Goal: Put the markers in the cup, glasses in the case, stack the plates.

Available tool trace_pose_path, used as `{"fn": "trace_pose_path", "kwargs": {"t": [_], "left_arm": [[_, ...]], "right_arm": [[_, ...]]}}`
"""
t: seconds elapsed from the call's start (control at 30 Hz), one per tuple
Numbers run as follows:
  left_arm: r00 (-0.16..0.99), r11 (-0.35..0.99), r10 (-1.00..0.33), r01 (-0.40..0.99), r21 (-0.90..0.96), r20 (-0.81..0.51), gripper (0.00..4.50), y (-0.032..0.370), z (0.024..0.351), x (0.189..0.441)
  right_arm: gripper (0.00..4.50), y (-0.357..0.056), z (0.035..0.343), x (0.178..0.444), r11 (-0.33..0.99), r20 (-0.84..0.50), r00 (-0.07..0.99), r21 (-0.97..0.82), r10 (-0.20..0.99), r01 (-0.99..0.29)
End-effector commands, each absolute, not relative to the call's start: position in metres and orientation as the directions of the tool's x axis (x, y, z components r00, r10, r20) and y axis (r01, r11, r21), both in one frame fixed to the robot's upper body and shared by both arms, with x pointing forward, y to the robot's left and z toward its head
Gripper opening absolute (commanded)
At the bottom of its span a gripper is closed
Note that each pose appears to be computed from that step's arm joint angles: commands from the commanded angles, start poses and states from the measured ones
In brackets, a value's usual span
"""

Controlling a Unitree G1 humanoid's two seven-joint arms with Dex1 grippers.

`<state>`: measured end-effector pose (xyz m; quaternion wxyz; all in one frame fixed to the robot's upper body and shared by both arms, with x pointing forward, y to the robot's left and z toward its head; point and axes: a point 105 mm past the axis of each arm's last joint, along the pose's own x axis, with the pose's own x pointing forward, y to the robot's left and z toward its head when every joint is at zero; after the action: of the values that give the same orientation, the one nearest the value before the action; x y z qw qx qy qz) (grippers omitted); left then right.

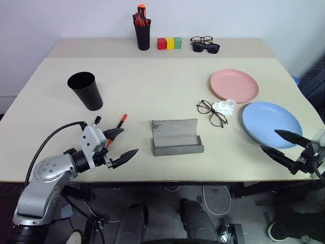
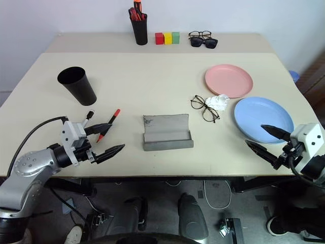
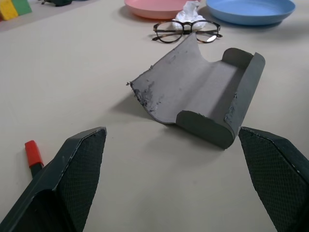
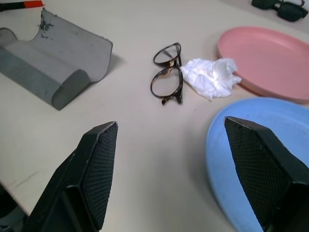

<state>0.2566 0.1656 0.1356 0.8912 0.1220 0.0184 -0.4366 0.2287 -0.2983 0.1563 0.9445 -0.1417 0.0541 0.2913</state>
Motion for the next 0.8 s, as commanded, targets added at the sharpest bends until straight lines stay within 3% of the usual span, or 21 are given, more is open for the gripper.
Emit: {"fn": "trace_pose_path", "kwargs": {"t": [0.03, 0.8], "left_arm": [[0.591, 0.554, -0.799, 0.795, 0.248, -0.108, 4.5, 0.163, 0.15, 0.251], [0.67, 0.639, -0.74, 0.725, 0.256, -0.052, 4.5, 0.16, 0.157, 0.261]], "right_arm": [[3.58, -0.299, 0.173, 0.226, 0.783, -0.151, 0.833, -0.287, 0.533, -0.552], [3.58, -0.298, 0.171, 0.228, 0.778, -0.145, 0.831, -0.295, 0.538, -0.555]]}}
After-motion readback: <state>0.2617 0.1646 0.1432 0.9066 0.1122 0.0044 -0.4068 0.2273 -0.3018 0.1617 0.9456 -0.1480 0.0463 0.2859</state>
